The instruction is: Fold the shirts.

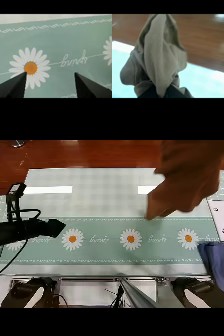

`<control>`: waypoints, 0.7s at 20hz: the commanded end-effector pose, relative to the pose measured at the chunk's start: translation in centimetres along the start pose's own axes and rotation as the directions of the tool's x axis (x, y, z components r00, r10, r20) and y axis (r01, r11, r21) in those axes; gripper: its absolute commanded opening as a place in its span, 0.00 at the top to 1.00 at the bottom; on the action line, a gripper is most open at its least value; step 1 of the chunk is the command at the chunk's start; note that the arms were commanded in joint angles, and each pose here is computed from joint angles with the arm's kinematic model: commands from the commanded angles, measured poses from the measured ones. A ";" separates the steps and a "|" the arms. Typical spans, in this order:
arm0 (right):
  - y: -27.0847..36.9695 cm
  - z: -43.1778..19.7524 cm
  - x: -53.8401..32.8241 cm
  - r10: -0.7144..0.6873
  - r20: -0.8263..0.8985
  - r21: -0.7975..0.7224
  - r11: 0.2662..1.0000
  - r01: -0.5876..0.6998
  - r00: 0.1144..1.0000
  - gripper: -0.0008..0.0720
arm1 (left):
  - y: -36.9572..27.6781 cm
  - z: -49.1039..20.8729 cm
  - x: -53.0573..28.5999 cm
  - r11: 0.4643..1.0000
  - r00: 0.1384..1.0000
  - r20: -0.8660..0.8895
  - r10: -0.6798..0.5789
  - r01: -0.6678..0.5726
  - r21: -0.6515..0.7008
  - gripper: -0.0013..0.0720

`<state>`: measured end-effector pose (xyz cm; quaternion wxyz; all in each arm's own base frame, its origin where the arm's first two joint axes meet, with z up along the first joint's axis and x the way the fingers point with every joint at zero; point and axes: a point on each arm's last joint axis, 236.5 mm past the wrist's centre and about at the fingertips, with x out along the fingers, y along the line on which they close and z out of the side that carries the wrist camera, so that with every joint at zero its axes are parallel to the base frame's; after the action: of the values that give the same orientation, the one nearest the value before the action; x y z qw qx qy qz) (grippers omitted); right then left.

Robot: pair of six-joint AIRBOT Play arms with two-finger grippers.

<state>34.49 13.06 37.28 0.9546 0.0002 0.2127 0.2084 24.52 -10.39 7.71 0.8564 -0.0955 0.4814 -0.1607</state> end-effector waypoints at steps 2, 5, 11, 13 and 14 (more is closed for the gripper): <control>9.3 -7.8 4.4 0.215 -0.229 -0.032 0.973 -0.228 0.949 0.95 | -0.6 0.3 -0.6 1.000 0.998 0.062 -0.024 0.025 -0.014 0.02; 14.7 -18.0 12.0 0.311 -0.411 0.136 0.951 -0.279 0.857 0.95 | -0.4 0.2 -0.1 1.000 0.998 0.058 -0.021 0.023 -0.020 0.02; 24.2 -31.1 19.5 0.506 -0.589 0.374 0.862 -0.342 0.630 0.63 | 0.4 -3.2 1.6 0.999 0.998 -0.058 -0.016 0.013 -0.042 0.02; 23.4 -30.1 19.4 0.554 -0.571 0.399 0.832 -0.385 0.606 0.13 | 0.4 -4.4 1.5 0.999 0.994 -0.110 -0.017 0.012 -0.038 0.02; 21.3 -28.9 19.0 0.548 -0.578 0.391 0.837 -0.384 0.605 0.13 | 0.4 -4.9 1.5 0.999 0.991 -0.129 -0.017 0.013 -0.038 0.02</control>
<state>30.06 37.79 5.69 0.7470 0.0739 0.5356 0.3870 22.54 -10.65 4.87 0.8381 -0.1101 0.5094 -0.1609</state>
